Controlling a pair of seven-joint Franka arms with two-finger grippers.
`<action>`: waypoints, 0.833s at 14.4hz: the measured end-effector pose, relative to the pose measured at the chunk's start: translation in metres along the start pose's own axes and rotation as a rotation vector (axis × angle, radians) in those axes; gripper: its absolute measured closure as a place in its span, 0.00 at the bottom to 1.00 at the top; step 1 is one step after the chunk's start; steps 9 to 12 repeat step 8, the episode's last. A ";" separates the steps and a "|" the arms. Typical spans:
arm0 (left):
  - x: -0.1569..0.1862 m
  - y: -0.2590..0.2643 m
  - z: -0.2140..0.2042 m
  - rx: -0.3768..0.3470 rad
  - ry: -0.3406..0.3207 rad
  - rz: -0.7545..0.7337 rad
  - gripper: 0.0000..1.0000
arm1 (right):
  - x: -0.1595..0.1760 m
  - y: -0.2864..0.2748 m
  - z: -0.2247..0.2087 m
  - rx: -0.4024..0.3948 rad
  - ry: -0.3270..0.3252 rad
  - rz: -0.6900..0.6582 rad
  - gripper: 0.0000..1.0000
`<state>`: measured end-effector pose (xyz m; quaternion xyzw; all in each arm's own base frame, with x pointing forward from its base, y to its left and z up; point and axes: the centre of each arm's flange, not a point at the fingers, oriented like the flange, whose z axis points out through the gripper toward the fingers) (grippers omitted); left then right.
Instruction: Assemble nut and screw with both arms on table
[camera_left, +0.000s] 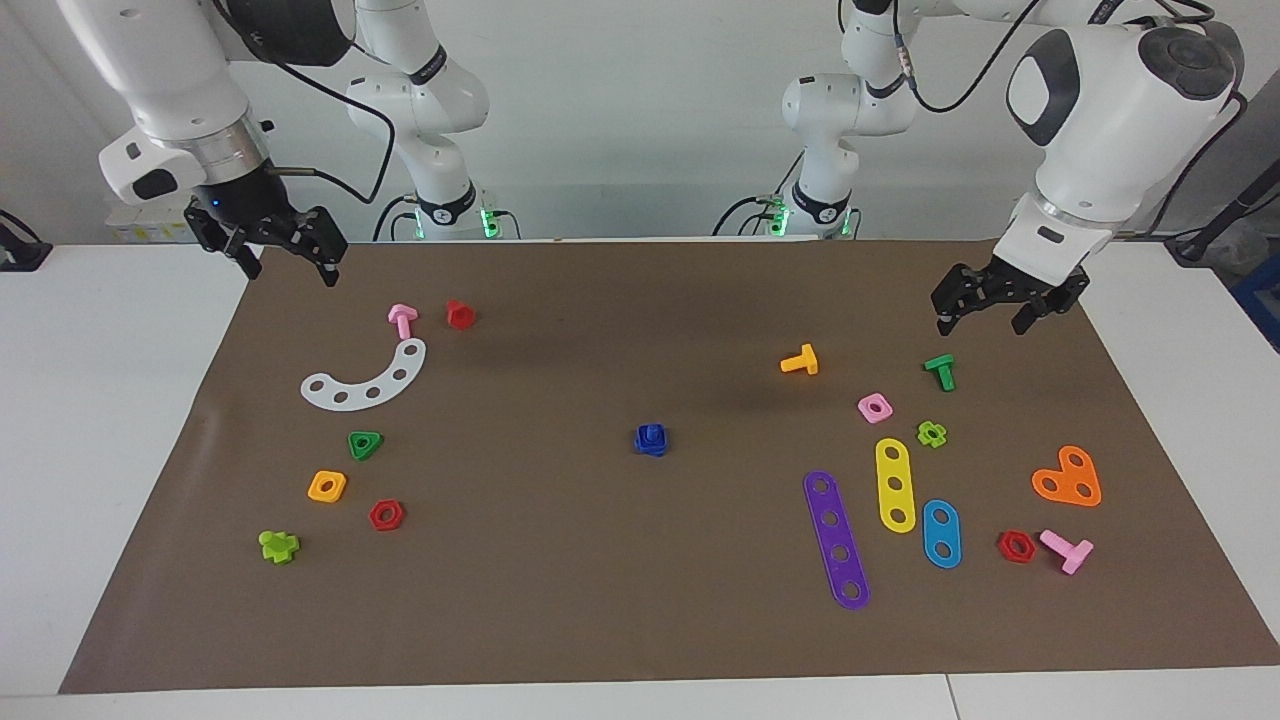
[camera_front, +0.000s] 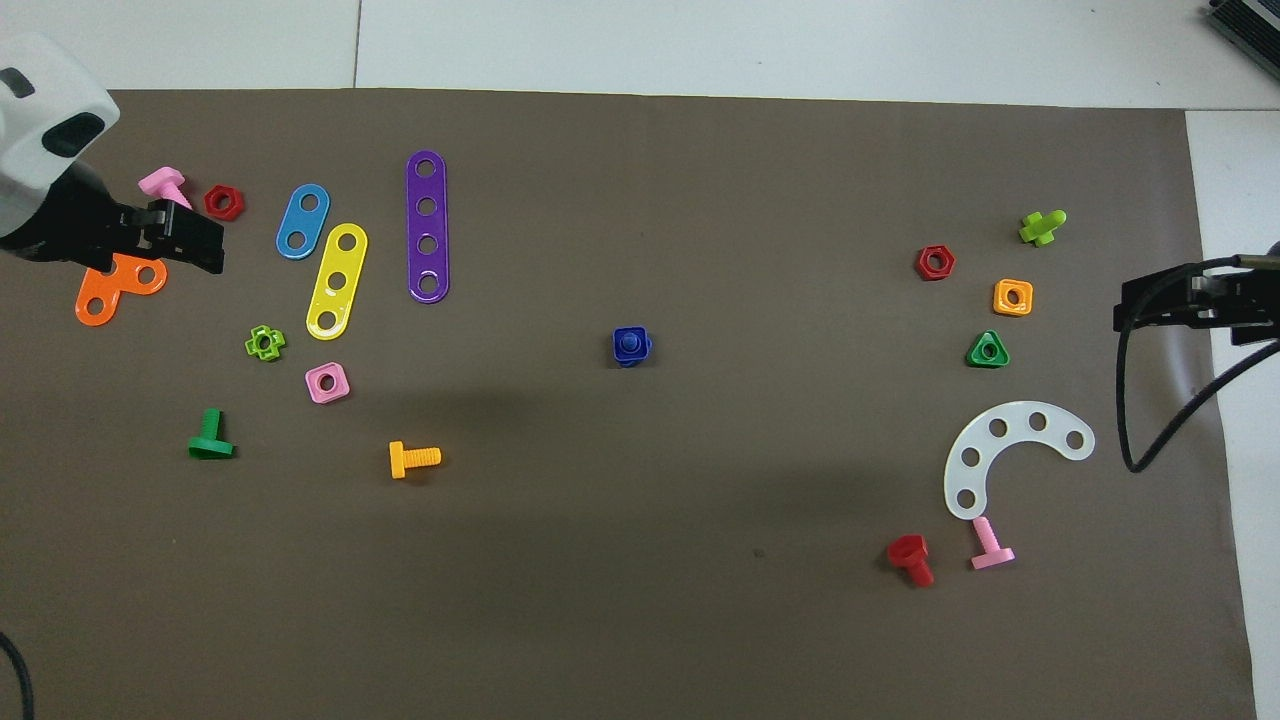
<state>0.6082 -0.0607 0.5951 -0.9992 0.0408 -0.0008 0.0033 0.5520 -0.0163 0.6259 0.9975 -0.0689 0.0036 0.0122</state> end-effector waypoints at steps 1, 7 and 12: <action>0.000 0.000 -0.001 0.000 0.002 0.001 0.00 | 0.000 0.000 0.000 0.000 0.000 0.000 0.00; -0.001 -0.003 -0.003 0.003 0.010 0.046 0.00 | 0.000 0.000 0.000 0.000 0.000 0.000 0.00; -0.001 -0.004 -0.003 0.003 0.011 0.048 0.00 | 0.000 0.000 0.000 0.000 0.000 0.000 0.00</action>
